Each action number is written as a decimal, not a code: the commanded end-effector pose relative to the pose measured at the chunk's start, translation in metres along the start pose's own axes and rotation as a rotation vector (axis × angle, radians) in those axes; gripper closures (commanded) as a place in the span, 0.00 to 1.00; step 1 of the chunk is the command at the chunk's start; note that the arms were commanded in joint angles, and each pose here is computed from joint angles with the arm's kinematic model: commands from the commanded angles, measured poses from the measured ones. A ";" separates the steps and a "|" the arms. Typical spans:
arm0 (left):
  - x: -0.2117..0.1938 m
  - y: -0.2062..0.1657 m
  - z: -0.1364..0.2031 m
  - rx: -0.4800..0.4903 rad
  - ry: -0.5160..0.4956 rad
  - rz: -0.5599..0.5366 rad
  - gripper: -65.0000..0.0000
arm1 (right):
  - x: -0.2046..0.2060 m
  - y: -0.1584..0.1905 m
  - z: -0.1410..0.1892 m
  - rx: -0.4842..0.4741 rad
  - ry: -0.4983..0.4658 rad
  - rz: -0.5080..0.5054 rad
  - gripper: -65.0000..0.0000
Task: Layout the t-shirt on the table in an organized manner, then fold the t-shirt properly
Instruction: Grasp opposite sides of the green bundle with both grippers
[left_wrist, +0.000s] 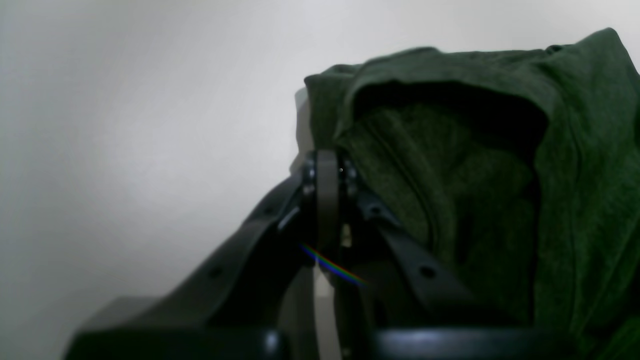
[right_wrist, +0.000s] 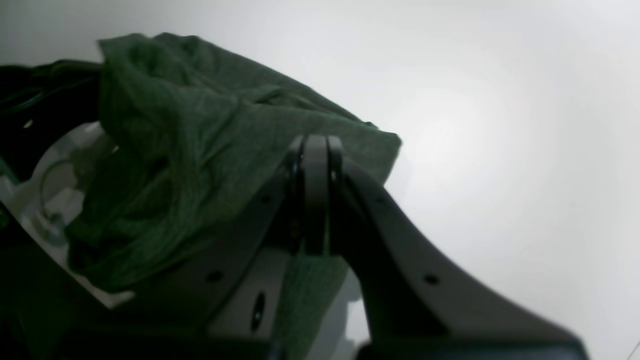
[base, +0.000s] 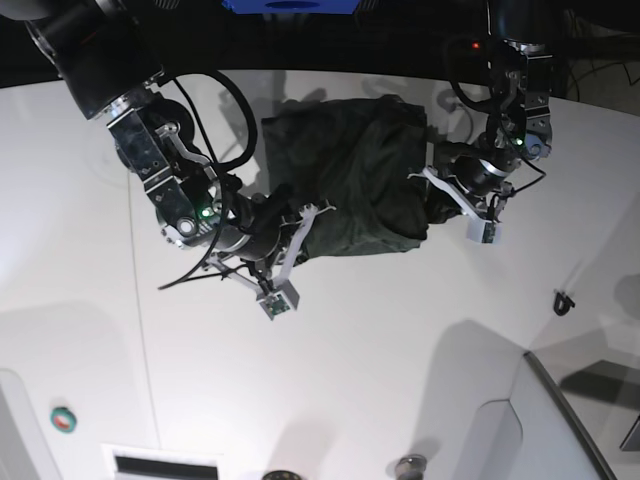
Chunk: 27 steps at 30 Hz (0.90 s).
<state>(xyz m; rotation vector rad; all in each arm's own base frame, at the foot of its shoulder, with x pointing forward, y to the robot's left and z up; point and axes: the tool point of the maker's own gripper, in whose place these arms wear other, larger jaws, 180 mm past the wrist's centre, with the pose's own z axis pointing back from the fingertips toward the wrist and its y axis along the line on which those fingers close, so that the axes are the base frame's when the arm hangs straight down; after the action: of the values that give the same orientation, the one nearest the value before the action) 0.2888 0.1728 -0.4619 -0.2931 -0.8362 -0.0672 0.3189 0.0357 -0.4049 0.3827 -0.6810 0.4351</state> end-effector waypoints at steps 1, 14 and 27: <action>0.021 0.002 0.000 -0.005 -0.060 -0.009 1.00 | 0.016 0.000 0.001 0.005 -0.042 0.015 0.99; 0.020 0.003 0.001 -0.005 -0.052 -0.013 1.00 | -0.017 -0.026 -0.020 -0.049 0.033 -0.038 0.99; 0.030 0.008 0.041 0.035 -0.120 -0.050 1.00 | -0.032 0.025 0.020 0.049 0.028 -0.021 0.99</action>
<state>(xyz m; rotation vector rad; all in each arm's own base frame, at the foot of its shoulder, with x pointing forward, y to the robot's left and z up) 0.2714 0.1903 -0.4287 -0.2508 -0.9157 -0.0738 0.2620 0.0332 -0.4203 0.4133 -0.5884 0.4343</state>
